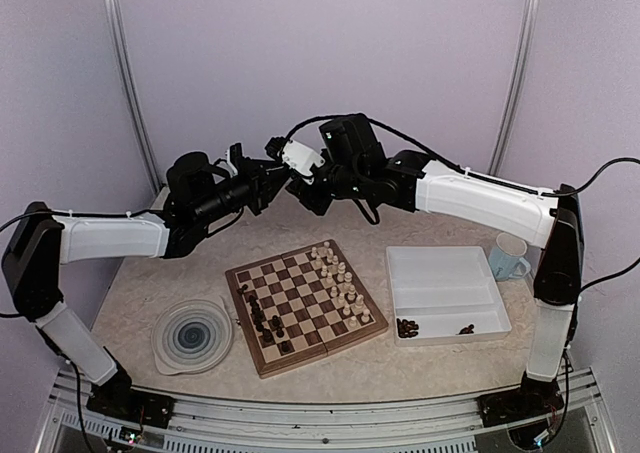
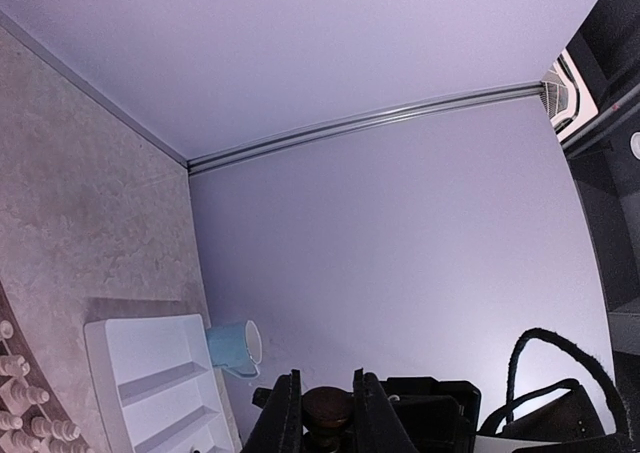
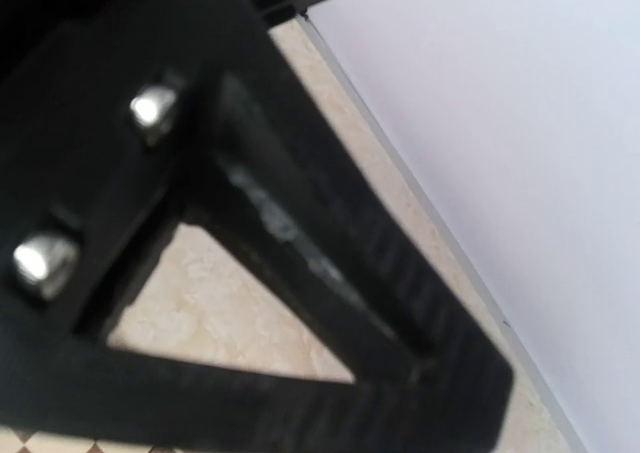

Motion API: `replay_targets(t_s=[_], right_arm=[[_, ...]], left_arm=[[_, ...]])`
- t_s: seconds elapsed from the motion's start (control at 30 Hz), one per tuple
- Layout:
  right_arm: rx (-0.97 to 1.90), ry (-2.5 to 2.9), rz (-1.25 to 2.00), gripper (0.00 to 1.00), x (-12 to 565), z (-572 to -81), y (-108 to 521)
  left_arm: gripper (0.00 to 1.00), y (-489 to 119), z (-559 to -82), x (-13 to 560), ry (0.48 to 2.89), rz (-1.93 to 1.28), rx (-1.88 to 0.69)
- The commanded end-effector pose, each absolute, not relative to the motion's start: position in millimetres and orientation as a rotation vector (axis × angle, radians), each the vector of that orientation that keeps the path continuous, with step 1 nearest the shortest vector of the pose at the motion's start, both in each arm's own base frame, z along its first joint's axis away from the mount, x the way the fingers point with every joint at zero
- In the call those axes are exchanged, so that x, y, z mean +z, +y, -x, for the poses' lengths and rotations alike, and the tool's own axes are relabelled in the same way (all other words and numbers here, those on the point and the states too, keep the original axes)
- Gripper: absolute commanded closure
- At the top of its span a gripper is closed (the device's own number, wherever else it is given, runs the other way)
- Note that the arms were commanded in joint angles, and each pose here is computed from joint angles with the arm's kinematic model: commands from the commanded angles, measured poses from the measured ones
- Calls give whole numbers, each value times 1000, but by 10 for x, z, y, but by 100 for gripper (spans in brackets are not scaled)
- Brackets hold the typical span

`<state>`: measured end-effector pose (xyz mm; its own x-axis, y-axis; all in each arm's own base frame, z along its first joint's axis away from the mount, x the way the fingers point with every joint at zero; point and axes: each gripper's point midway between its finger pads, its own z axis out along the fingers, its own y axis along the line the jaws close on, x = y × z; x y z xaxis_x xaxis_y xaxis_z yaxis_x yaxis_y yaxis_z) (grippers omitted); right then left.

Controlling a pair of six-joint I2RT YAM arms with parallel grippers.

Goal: Set up the chess pieces on the board
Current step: Pass from the left arm to the right

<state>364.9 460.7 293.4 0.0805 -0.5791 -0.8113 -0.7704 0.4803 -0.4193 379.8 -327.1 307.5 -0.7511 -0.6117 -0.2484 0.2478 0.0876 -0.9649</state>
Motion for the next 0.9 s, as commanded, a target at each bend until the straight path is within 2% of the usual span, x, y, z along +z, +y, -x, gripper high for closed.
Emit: replay_targets(t_s=[0.0,0.73,0.87], right_arm=[[218,1554,1129,71,3221,-3714,4601],[238,1544,1100,83,3397,-3781,4431],[240,1542,1091,82,3427,-3796,4420]], left_arm=[[93,-3304,-3705,3153,1727,324,-1752],[93,-3339,-3708,3017,1789,263,-1591],[93,-3362,-3713,2954,1804,275,-1594]])
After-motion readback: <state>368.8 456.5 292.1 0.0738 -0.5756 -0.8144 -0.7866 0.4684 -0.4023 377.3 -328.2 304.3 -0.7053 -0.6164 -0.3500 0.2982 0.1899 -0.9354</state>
